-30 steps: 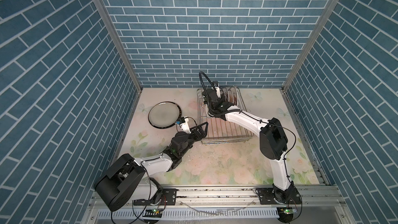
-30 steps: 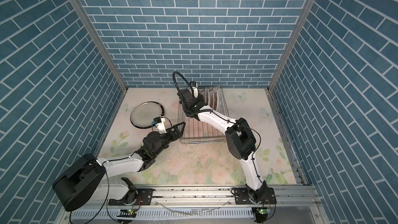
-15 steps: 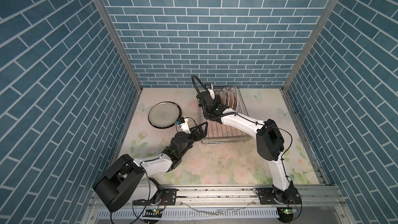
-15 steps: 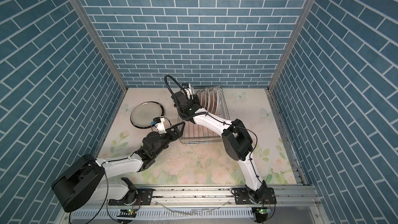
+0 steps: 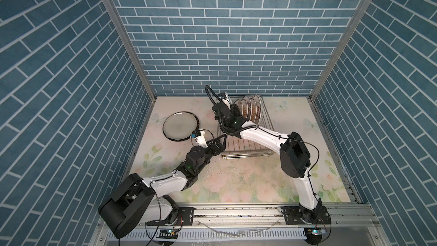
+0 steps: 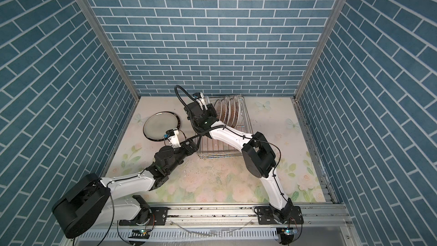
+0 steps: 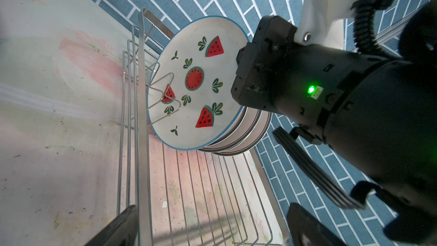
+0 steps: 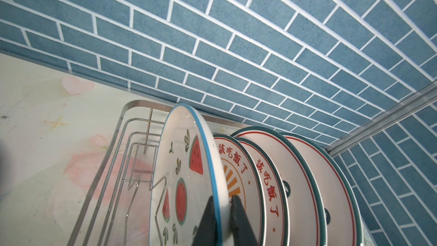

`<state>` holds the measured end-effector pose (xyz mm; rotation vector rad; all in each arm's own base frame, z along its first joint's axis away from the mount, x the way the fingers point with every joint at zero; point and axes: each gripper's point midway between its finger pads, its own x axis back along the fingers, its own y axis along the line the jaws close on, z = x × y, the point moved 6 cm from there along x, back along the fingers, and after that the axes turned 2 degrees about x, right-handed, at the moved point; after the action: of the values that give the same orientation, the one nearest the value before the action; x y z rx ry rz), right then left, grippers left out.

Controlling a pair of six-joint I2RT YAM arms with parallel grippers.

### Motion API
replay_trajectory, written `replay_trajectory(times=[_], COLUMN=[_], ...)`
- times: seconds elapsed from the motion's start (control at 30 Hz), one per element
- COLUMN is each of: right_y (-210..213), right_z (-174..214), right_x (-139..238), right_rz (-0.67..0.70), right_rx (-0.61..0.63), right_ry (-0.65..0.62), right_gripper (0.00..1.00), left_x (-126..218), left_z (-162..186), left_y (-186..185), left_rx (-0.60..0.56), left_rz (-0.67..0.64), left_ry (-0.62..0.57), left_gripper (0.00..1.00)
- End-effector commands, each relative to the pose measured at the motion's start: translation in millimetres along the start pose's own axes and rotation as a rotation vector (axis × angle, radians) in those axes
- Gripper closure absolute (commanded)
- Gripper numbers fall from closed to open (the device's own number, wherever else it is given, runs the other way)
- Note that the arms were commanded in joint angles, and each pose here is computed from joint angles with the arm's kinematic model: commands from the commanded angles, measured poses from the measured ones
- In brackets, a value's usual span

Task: Unload the plates from the dish rack
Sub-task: 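Close the right gripper on the watermelon plate's rim and tilt it out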

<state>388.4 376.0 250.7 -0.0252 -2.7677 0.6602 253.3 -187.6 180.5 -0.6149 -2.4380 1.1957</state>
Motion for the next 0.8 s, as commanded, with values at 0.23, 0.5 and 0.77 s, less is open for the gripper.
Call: replay_trajectory(times=[0.23,0.5,0.77], right_y=[-28,-36,-46], right_z=[-63,-70,-74], right_x=[30,35,46], right_rz=[0.062,0.089,0.086], right_rx=[-0.1,-0.094,-0.106], right_ry=[-0.144,-0.15,-0.165], right_gripper=[1.0,1.0,1.0], left_x=[7,8,5], left_z=[-5,-4,-2], left_y=[0,1,3], left_rx=[-0.019,-0.019,-0.015], left_rz=[-0.021,-0.023,-0.025], left_ry=[-0.024,-0.022,-0.018], left_gripper=[0.0,0.0,0.0])
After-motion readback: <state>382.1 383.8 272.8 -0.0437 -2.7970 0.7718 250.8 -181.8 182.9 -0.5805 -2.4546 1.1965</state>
